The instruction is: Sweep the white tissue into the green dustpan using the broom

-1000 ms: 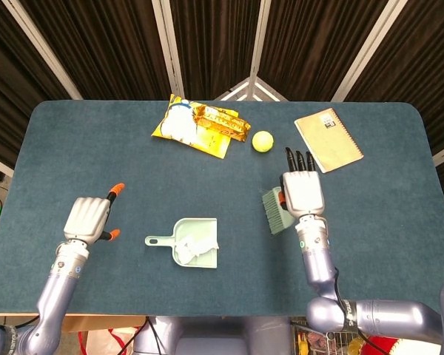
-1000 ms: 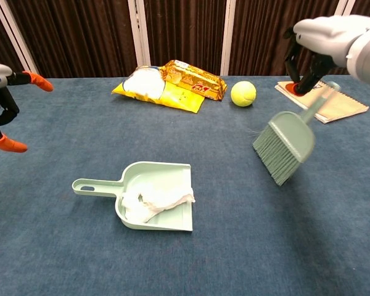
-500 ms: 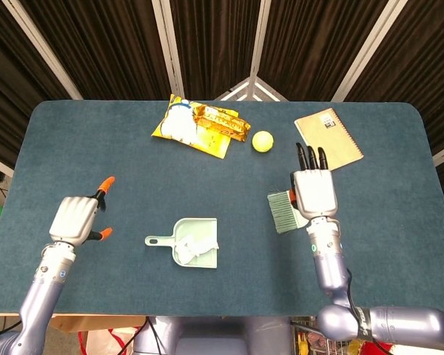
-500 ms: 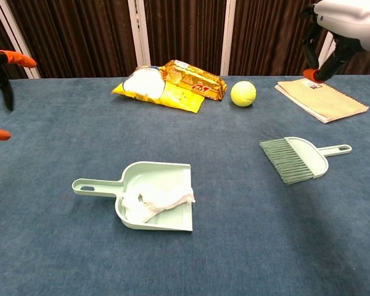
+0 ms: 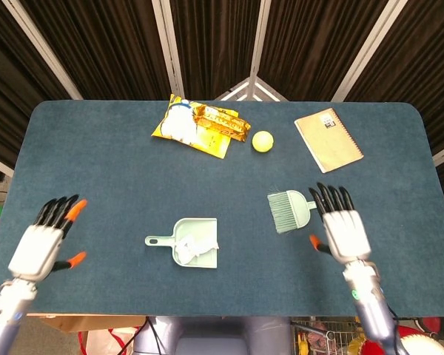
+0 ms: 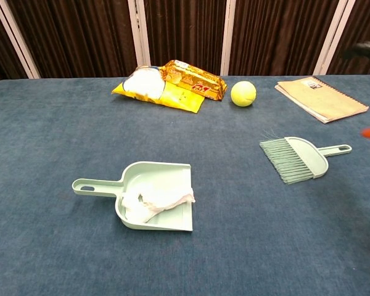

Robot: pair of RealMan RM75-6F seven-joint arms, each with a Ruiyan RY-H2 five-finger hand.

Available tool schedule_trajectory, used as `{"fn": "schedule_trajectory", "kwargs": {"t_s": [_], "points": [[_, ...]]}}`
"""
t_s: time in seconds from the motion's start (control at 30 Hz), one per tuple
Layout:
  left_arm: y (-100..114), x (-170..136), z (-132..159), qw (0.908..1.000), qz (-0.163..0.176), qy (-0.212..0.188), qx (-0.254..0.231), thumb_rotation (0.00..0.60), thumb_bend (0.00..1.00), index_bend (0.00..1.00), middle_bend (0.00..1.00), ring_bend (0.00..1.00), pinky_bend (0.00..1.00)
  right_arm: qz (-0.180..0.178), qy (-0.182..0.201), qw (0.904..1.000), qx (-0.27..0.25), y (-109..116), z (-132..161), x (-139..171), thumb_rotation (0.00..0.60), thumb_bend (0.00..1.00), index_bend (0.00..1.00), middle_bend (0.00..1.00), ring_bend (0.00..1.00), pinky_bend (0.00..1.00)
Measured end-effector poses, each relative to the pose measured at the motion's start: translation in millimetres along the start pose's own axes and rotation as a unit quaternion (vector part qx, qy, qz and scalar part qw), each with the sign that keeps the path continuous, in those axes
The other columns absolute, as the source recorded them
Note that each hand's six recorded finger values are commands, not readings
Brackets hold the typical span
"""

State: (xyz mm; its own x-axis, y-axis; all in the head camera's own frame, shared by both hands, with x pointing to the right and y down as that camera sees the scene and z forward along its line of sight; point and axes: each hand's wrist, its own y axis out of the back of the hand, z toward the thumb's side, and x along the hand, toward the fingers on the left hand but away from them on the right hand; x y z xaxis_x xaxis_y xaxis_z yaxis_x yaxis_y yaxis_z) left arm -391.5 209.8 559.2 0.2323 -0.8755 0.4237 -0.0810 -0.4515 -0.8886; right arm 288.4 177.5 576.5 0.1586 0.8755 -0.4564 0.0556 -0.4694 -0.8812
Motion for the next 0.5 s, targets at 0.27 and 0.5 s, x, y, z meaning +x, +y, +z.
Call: {"fn": "schedule_trajectory", "kwargs": {"t_s": [0.27,0.5], "points": [[-1,-46,-29,0.9996,0.002,0.002,0.029,0.6,0.0,0.0,0.0,0.0,0.02,-0.011,-0.004,0.9999,0.004,-9,-41,59,0.6,0.24,0.0,0.0,0.0,0.0],[4,-63,-45,0.9994,0.011,0.017,0.029,0.6,0.0,0.0,0.0,0.0,0.02,-0.045,-0.018,0.9988,0.007,-3,-81,99,0.6,0.24,0.0,0.0,0.0,0.0]]}}
